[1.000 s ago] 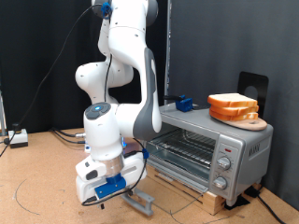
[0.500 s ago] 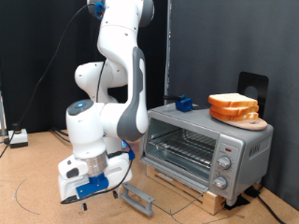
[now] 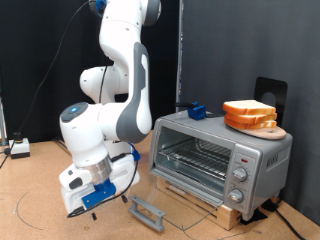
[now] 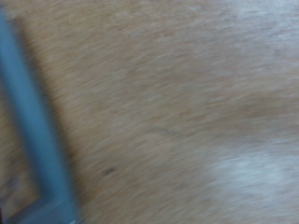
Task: Make a piece of toast with the oven
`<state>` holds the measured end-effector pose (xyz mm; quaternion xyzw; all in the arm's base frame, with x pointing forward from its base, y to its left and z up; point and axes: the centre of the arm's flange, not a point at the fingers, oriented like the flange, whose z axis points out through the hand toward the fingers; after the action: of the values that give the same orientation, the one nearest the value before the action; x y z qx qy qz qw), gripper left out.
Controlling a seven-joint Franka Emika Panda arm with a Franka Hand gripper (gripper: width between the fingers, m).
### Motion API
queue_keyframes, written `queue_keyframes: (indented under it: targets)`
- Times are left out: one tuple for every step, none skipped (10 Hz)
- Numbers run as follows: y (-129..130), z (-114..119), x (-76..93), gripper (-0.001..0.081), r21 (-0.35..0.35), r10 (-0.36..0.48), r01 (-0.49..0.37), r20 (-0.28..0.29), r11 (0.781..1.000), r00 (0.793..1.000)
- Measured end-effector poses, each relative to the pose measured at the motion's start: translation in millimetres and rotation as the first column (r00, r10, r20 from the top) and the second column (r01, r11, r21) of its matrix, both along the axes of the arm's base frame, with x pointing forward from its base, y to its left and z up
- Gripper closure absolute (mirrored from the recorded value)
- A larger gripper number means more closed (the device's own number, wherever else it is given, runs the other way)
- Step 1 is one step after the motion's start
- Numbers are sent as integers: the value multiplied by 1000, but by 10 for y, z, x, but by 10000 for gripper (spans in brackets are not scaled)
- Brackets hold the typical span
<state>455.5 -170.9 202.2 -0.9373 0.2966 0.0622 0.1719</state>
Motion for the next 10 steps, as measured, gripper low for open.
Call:
queue_keyframes:
  targets:
    - [-40,121,-41,-4,94,48,-47,-4,994,999]
    - [-105,252,-80,-4,156,71,-68,-12,985,997]
    - [-174,376,-116,-4,196,81,-75,-19,978,997]
    - [-230,494,-153,-4,232,91,-83,-23,969,996]
    - [-282,614,-200,-4,262,106,-95,-30,960,994]
    - [-325,730,-248,-4,283,120,-106,-32,953,992]
    - [-361,846,-300,-4,296,132,-118,-29,948,991]
    - [-390,958,-350,-4,304,145,-131,-24,943,989]
    - [-414,1059,-392,-4,309,153,-140,-15,941,988]
    - [-425,1141,-421,-4,307,142,-131,-12,943,990]
